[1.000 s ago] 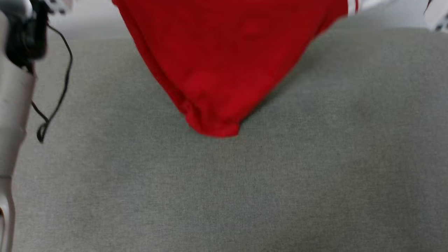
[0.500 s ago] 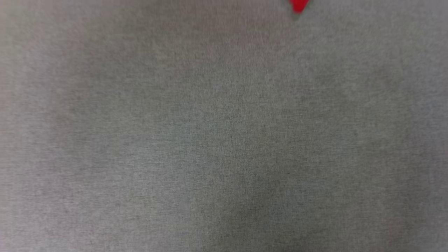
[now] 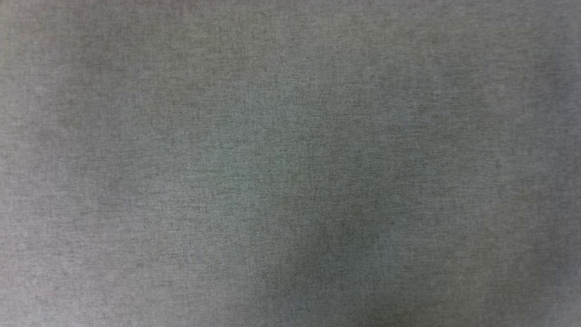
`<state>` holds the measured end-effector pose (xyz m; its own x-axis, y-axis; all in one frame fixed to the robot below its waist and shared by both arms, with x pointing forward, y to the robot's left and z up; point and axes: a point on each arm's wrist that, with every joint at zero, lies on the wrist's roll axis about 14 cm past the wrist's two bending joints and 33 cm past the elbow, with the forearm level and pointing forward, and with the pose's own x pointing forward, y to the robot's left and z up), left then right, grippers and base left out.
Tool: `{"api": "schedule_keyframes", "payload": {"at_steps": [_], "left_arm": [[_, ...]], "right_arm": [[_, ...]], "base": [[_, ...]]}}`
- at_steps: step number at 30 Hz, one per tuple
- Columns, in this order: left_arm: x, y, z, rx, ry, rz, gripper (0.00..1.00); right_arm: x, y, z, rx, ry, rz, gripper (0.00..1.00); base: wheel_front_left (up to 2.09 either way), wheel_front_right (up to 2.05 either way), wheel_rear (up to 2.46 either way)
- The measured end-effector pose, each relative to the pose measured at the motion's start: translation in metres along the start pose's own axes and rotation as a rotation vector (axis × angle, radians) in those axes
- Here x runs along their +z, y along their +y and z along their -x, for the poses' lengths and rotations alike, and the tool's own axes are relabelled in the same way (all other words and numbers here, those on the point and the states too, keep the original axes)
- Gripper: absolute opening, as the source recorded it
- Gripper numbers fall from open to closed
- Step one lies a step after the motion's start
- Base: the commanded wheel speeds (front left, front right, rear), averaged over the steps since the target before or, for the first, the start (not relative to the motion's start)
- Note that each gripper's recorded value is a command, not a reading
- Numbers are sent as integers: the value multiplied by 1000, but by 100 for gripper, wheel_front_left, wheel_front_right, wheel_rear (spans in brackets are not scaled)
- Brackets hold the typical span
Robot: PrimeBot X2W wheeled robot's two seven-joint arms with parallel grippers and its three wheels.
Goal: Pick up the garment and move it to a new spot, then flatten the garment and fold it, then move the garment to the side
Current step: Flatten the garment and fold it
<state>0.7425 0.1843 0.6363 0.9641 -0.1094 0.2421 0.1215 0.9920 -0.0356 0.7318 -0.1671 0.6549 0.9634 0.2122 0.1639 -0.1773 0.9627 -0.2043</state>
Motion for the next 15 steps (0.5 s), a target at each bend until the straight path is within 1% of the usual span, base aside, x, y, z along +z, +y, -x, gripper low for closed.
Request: {"api": "schedule_keyframes", "payload": {"at_steps": [3, 7, 10, 15], "left_arm": [[-27, 1, 9, 0, 56, 33, 0], [-50, 0, 28, 3, 104, 79, 0], [-70, -2, 52, 8, 158, 117, 0], [-93, -9, 102, 9, 231, 168, 0]], "right_arm": [[-23, 12, 2, 23, 51, -30, 0], [-54, 28, 20, 52, 130, -66, 0], [-80, 43, 44, 75, 201, -110, 0], [-112, 63, 97, 103, 290, -180, 0]], "base": [[0, 0, 0], [0, 0, 0], [0, 0, 0], [0, 0, 0]]}}
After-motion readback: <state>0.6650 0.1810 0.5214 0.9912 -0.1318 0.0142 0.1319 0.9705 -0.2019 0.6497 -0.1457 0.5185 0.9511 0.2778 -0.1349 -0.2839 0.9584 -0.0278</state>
